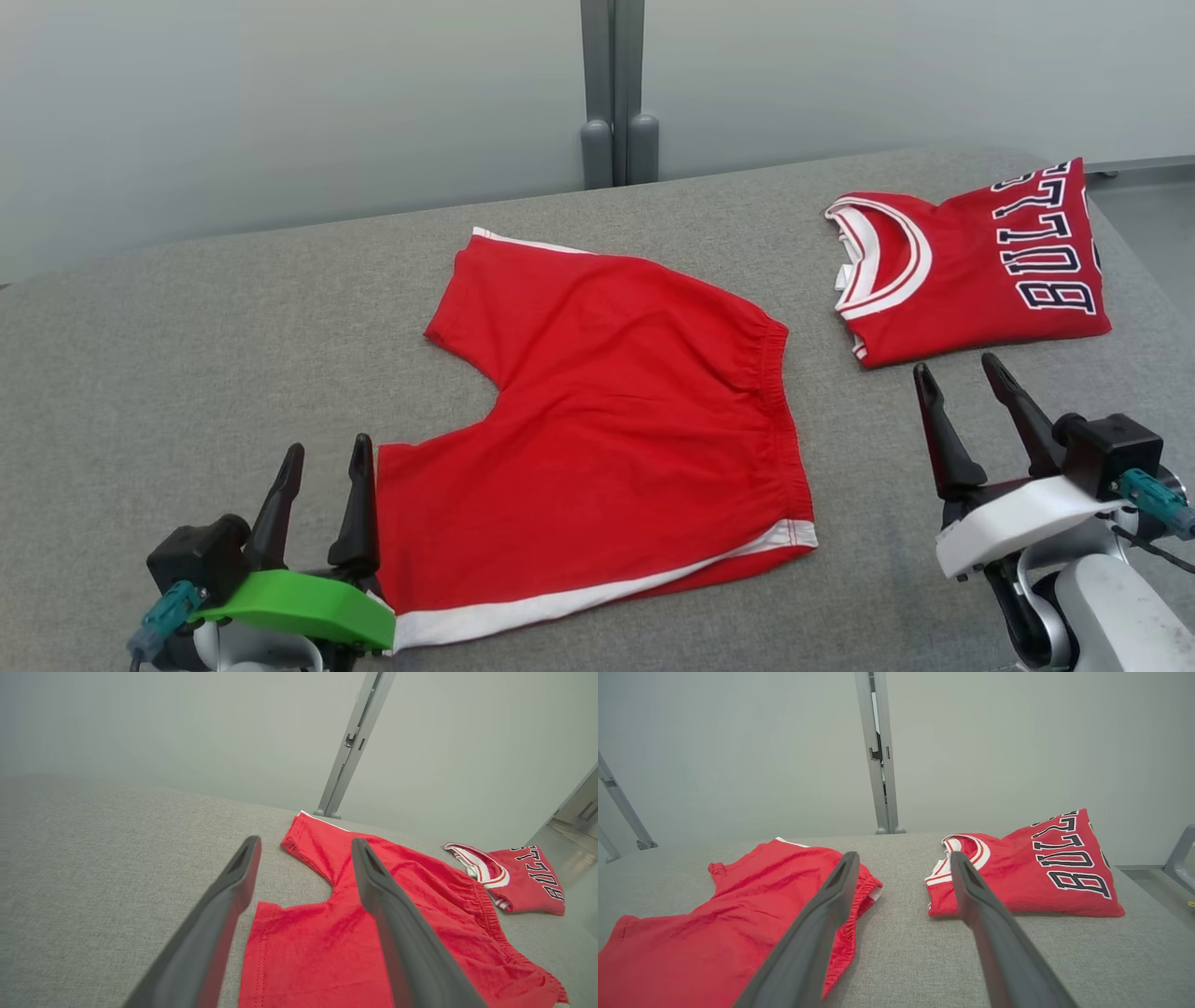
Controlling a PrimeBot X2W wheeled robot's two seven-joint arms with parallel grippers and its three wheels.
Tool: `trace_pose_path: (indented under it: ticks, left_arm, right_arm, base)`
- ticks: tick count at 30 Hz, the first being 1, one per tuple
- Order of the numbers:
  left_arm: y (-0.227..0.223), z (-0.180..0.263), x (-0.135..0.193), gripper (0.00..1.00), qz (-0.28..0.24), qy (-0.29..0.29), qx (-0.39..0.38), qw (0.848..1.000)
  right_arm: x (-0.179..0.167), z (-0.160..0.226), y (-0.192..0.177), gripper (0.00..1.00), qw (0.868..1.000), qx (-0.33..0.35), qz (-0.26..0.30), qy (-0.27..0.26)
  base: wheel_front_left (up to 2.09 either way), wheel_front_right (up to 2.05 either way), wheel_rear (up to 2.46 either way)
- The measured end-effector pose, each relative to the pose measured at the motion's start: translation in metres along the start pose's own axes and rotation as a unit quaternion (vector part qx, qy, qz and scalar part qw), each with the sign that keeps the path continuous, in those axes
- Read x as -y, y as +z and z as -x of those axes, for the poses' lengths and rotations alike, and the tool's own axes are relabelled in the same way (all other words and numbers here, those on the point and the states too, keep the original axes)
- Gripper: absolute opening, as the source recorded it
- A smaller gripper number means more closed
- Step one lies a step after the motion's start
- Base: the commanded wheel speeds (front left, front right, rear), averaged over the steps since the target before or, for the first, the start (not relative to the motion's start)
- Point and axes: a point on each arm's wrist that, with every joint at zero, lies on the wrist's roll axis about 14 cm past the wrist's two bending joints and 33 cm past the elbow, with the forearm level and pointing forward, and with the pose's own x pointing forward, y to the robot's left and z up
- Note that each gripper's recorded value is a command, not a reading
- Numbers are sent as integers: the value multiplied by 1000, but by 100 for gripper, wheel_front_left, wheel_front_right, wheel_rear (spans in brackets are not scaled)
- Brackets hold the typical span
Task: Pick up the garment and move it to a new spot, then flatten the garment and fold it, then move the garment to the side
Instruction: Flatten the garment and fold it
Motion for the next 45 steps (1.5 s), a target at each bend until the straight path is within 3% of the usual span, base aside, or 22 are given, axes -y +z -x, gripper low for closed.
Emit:
trace_pose_path:
  ticks: [7,19,41,45]
  left_arm:
    - [2,9,-15,100,-21,37,4,999]
    - [3,29,-35,100,-39,78,6,996]
    - [2,40,-35,100,-54,83,4,995]
    - [-15,44,-32,100,-52,77,-22,995]
  right_arm:
    - [-5,-7,22,100,999,36,-6,-4]
    - [-19,-2,17,100,999,33,-10,7]
    - [-29,0,14,100,999,29,-10,13]
    - [-37,7,-3,100,999,3,1,38]
  base:
    - [0,0,0]
    - [0,0,0]
    - [0,0,0]
    - [0,0,0]
